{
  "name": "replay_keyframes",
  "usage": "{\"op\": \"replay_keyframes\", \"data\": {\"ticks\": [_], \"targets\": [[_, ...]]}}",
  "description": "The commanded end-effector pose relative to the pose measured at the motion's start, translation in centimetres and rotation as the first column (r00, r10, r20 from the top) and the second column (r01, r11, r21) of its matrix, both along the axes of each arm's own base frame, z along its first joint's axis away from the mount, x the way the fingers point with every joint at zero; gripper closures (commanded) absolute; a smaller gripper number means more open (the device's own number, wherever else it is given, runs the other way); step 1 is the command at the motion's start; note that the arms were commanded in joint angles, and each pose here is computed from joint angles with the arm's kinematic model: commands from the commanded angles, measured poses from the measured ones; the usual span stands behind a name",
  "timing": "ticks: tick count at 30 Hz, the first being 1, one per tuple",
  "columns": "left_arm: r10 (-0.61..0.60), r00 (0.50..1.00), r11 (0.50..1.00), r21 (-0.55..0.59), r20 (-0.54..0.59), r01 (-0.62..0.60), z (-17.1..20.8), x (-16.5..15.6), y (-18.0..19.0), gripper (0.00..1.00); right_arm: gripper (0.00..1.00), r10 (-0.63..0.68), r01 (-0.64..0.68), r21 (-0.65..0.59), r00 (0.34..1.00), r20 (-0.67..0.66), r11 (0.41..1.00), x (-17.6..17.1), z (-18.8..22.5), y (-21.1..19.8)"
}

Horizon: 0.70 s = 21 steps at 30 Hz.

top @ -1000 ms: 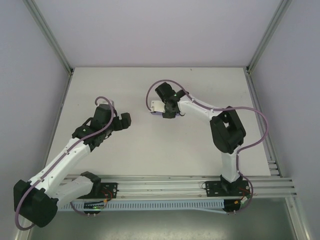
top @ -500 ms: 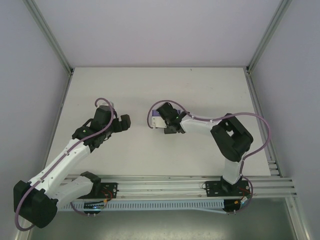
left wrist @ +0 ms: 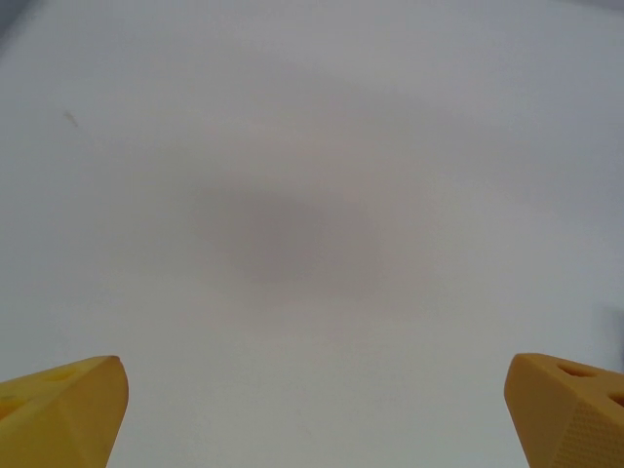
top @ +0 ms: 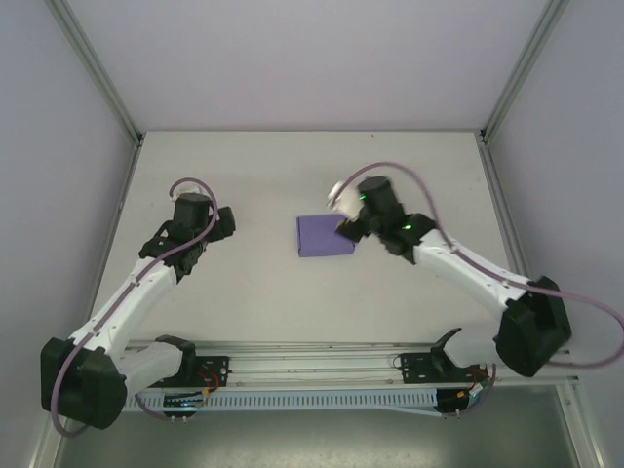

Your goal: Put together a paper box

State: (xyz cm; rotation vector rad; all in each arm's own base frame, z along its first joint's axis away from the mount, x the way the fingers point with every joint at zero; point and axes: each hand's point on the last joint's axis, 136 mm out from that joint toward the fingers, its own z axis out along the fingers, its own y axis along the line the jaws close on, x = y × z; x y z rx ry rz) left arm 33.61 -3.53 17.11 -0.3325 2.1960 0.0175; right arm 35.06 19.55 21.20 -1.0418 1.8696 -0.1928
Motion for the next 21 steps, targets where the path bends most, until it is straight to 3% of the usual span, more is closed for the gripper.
{"op": "replay_keyframes", "data": {"ticks": [1,6,10,12,14,17,19,21], "targets": [[0.090,0.975,0.971,0.199,0.204,-0.132,1.5,2.1,4.3,0.02,0.01,-0.364,0.343,0.287,0.931,0.020,0.894,1.9,0.1,-7.7],[-0.001,0.913,0.965,0.240,0.409,-0.106,0.2,1.9,5.0,0.02,0.01,-0.508,0.469,0.500,0.859,-0.066,0.728,1.1,-3.2,-14.8],[-0.059,0.925,0.969,0.244,0.376,-0.038,-2.7,2.5,4.1,0.01,0.01,-0.519,0.409,0.697,0.853,-0.062,0.589,1.5,-4.2,-17.7],[-0.096,0.911,0.959,0.282,0.401,-0.022,-2.9,3.1,3.8,0.01,0.01,-0.521,0.439,0.688,0.847,-0.104,0.578,1.9,-6.1,-18.3],[-0.110,0.926,0.953,0.304,0.362,-0.006,-3.4,3.9,4.0,0.01,0.01,-0.490,0.449,0.641,0.862,-0.129,0.622,2.5,-8.4,-17.9],[-0.196,0.896,0.937,0.346,0.398,0.052,-3.1,3.8,3.1,0.01,0.01,-0.486,0.465,0.660,0.857,-0.170,0.590,4.4,-10.9,-18.2],[-0.187,0.826,0.945,0.327,0.531,0.004,-2.3,2.5,4.2,0.01,0.01,-0.524,0.529,0.676,0.817,-0.243,0.512,4.9,-11.4,-20.3],[-0.223,0.856,0.950,0.300,0.467,0.083,-3.5,2.6,3.4,0.01,0.01,-0.532,0.537,0.661,0.812,-0.238,0.524,5.0,-11.6,-20.1]]}}
